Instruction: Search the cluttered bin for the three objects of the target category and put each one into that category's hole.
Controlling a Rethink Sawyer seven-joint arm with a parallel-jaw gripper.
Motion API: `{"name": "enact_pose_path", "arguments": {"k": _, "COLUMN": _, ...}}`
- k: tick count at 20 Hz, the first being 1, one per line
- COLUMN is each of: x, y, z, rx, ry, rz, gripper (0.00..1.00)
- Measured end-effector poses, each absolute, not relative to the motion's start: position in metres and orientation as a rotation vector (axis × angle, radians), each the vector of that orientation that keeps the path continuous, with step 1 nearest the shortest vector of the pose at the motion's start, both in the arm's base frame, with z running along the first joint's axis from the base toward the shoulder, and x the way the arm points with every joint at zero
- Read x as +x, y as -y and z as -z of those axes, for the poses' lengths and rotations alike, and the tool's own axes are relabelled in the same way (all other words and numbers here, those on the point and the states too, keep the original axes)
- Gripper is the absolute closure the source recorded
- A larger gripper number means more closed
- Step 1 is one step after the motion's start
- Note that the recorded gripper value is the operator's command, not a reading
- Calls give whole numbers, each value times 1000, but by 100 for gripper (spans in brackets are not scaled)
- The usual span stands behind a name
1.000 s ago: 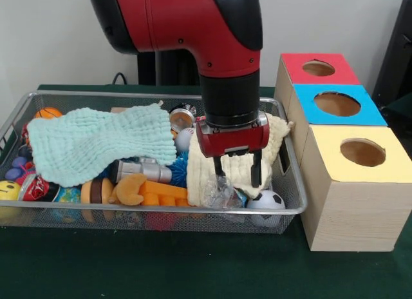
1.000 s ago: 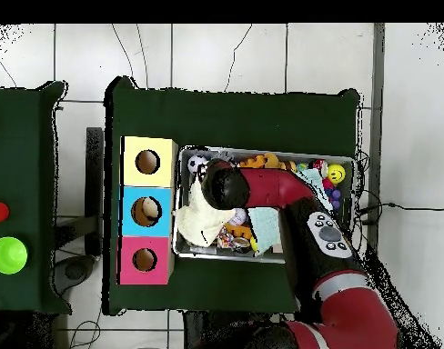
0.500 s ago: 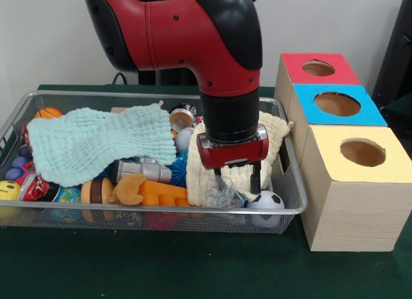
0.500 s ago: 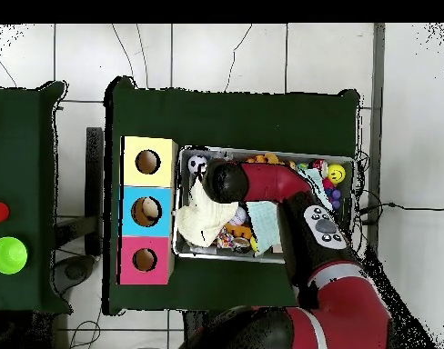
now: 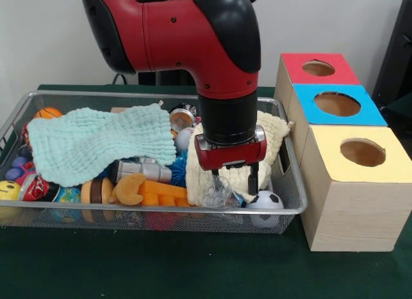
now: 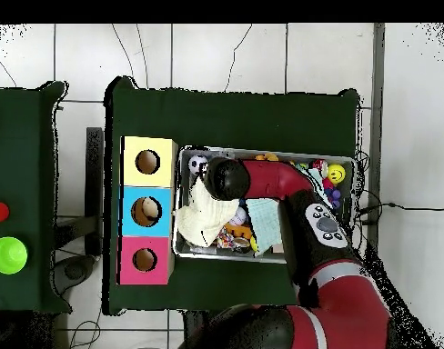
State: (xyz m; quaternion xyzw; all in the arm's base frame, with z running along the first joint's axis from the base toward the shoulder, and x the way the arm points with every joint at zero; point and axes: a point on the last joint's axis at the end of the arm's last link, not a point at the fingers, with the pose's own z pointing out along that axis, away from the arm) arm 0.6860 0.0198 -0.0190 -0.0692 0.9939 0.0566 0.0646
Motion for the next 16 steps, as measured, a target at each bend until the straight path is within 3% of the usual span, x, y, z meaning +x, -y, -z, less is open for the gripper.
{"name": "enact_pose_path", "arguments": {"k": 16, "x": 687, "y": -12, "z": 13, "rx": -184, "ry": -2997, "rz": -198, "gripper": 0}}
